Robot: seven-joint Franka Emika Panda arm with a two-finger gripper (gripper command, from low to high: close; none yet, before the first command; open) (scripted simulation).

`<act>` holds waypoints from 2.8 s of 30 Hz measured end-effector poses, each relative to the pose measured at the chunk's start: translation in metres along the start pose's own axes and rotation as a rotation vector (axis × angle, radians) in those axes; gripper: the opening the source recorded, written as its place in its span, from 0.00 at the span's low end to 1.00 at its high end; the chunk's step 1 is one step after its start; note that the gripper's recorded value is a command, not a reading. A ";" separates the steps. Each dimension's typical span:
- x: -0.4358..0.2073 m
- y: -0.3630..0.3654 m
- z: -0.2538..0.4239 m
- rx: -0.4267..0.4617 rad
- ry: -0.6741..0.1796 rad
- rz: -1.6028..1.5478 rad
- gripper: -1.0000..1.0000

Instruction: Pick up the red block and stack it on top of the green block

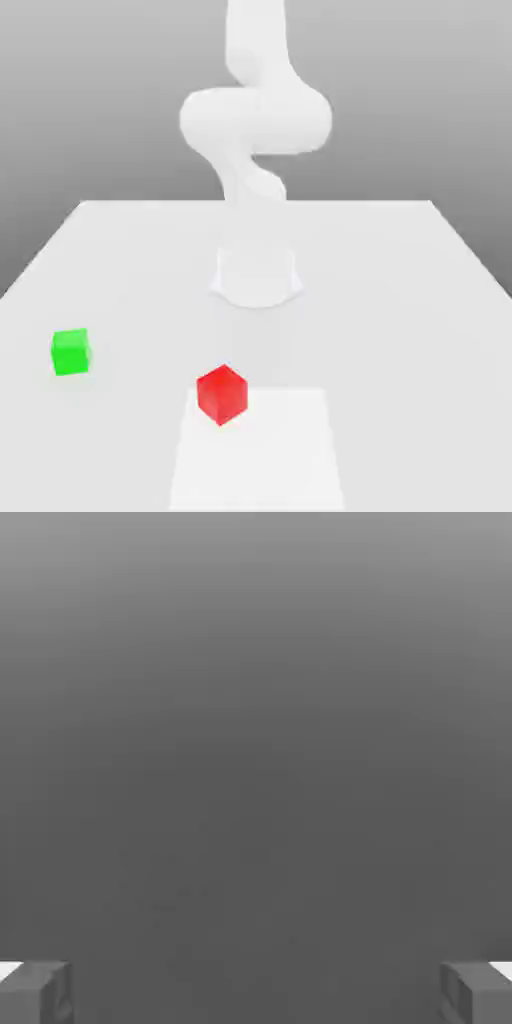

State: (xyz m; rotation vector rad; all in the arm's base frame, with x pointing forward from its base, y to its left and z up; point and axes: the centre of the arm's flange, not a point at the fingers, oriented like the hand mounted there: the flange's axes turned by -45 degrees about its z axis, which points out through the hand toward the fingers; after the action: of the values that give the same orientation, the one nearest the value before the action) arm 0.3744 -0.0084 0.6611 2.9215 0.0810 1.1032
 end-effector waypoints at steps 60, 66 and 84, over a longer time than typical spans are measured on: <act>-0.383 0.246 0.227 0.245 -0.687 -0.566 0.00; -0.403 0.265 0.219 0.244 -0.680 -0.553 0.00; -0.429 0.264 0.253 0.247 -0.671 -0.552 0.00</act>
State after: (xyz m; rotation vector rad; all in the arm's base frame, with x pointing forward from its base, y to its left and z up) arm 0.2310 -0.2947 0.1975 2.9866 0.9807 0.0278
